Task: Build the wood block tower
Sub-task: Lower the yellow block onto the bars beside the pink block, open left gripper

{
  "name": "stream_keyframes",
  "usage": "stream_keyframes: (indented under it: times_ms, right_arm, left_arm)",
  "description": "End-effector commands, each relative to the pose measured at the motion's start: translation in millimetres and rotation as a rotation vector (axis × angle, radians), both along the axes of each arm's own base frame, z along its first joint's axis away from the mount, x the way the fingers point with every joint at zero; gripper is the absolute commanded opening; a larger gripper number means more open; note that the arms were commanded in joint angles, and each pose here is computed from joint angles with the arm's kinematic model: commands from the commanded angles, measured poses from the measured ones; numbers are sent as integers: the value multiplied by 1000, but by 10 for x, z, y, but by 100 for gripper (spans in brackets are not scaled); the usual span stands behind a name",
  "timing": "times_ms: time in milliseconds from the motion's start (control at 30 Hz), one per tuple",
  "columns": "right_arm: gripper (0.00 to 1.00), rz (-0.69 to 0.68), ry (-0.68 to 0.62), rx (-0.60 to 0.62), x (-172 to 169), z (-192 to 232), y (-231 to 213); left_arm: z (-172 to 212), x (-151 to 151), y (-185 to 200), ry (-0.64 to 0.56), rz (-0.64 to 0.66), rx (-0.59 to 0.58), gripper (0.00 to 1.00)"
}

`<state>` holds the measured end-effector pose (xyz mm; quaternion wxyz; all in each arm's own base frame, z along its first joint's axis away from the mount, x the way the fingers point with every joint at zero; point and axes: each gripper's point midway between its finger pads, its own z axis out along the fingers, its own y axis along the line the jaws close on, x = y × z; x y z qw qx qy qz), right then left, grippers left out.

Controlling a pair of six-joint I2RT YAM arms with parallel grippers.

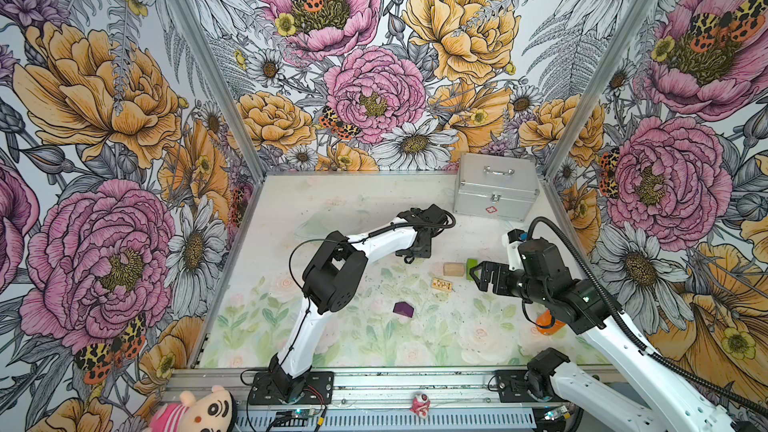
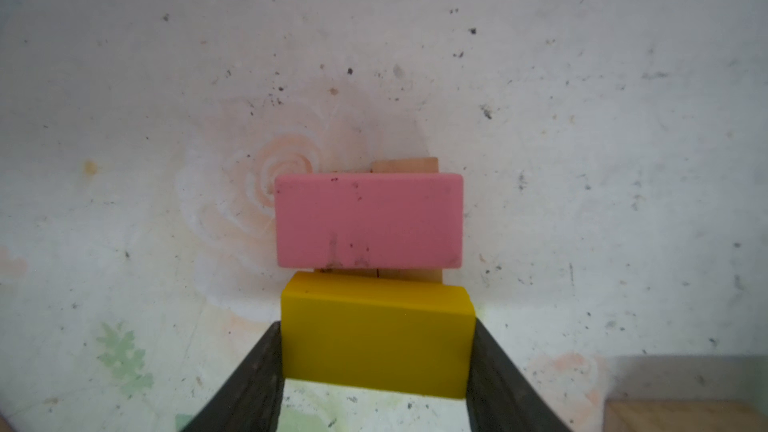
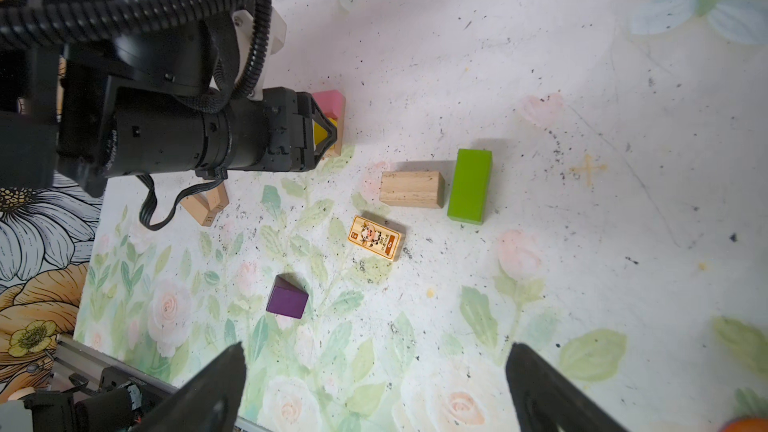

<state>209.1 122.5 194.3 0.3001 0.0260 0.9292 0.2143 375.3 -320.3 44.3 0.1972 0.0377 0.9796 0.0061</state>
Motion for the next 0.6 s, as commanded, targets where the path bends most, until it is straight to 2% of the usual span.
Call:
stream_keyframes:
  times_ms: [0,367,567]
  right_arm:
    - [100,8,-16,3,-8,56,-17]
    - [100,5,-26,4,4,96,-46]
    - [99,7,-20,6,-5,73,-50]
  left_arm:
    - [8,8,-14,-5,-11,19,46]
    - [7,50,-2,-5,0,17,49]
    - [8,37,17,-1,6,23,58]
